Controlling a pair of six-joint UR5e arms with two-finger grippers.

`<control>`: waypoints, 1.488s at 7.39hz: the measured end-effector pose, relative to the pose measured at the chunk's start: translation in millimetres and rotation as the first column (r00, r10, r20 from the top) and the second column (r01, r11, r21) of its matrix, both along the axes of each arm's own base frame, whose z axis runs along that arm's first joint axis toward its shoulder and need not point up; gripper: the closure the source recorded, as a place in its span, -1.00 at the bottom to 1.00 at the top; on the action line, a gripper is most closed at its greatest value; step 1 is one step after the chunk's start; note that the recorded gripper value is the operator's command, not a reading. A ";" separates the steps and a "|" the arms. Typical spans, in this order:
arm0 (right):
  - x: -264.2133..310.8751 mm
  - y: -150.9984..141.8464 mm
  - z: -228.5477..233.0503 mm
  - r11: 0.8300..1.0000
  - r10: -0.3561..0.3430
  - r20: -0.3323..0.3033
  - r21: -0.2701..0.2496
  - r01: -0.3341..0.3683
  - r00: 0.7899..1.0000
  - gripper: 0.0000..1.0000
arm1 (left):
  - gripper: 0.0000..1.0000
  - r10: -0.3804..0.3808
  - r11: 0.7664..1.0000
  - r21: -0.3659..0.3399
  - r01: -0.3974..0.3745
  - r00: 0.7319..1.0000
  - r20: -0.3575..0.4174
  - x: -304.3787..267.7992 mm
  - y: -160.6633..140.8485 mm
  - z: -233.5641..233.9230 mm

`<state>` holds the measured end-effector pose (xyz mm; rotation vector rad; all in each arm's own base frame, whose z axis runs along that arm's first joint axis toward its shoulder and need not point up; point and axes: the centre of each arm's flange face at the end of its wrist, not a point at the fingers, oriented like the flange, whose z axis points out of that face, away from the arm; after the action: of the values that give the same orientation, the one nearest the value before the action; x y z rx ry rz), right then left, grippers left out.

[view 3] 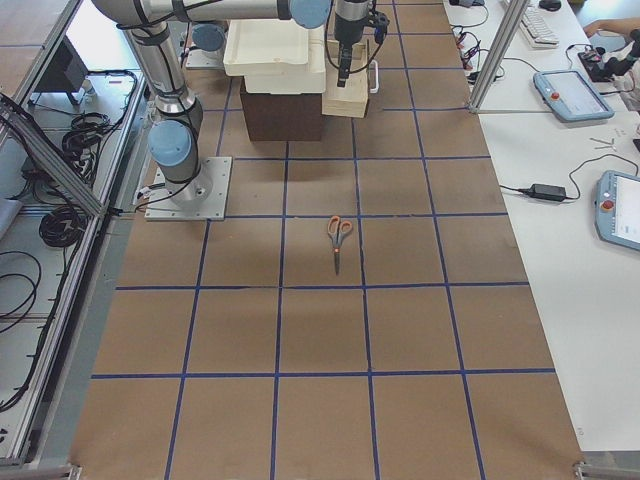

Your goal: Put scissors in drawer and close it

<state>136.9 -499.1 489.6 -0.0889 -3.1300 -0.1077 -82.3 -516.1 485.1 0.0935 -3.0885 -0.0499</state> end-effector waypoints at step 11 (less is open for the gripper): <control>-104.3 -52.8 -2.7 0.978 0.210 0.030 0.009 -0.211 0.977 -1.00 | -1.00 -0.008 1.000 0.013 0.008 1.000 0.008 0.7 3.5 -2.9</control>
<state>32.6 -551.9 486.9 0.2459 -3.1420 -0.1275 -81.6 -512.6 482.2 0.0822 -3.0971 -0.0704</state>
